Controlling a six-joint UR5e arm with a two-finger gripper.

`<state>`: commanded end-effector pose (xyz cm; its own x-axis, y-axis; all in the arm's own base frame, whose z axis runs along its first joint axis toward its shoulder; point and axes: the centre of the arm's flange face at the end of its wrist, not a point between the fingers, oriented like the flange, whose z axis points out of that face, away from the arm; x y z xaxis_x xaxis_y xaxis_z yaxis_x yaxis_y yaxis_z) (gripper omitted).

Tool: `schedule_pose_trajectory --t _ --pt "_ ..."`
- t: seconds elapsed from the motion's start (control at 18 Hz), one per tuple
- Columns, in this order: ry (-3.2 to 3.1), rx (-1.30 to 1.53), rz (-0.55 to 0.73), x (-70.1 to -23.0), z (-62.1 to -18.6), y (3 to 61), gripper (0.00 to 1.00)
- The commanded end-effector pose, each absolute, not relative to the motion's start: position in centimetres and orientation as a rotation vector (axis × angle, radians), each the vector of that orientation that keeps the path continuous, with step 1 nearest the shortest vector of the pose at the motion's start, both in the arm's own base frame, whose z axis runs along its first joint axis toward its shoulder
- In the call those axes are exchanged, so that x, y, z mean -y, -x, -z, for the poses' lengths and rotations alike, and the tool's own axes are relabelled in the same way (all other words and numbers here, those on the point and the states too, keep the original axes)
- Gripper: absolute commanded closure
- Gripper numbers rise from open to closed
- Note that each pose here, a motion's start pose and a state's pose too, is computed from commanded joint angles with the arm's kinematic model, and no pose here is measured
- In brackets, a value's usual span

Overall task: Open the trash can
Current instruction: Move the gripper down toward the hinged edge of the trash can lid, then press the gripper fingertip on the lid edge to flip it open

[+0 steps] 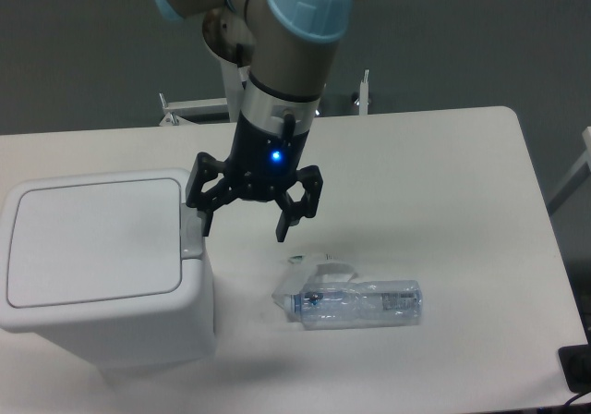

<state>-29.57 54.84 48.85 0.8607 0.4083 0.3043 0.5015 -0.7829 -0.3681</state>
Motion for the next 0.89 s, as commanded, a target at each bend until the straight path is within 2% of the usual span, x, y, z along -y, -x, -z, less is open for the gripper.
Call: schedule_pose_trajectory --t 0.89 --pt "2.608 0.662 0.298 -55.2 -47.8 29.1 0.00"
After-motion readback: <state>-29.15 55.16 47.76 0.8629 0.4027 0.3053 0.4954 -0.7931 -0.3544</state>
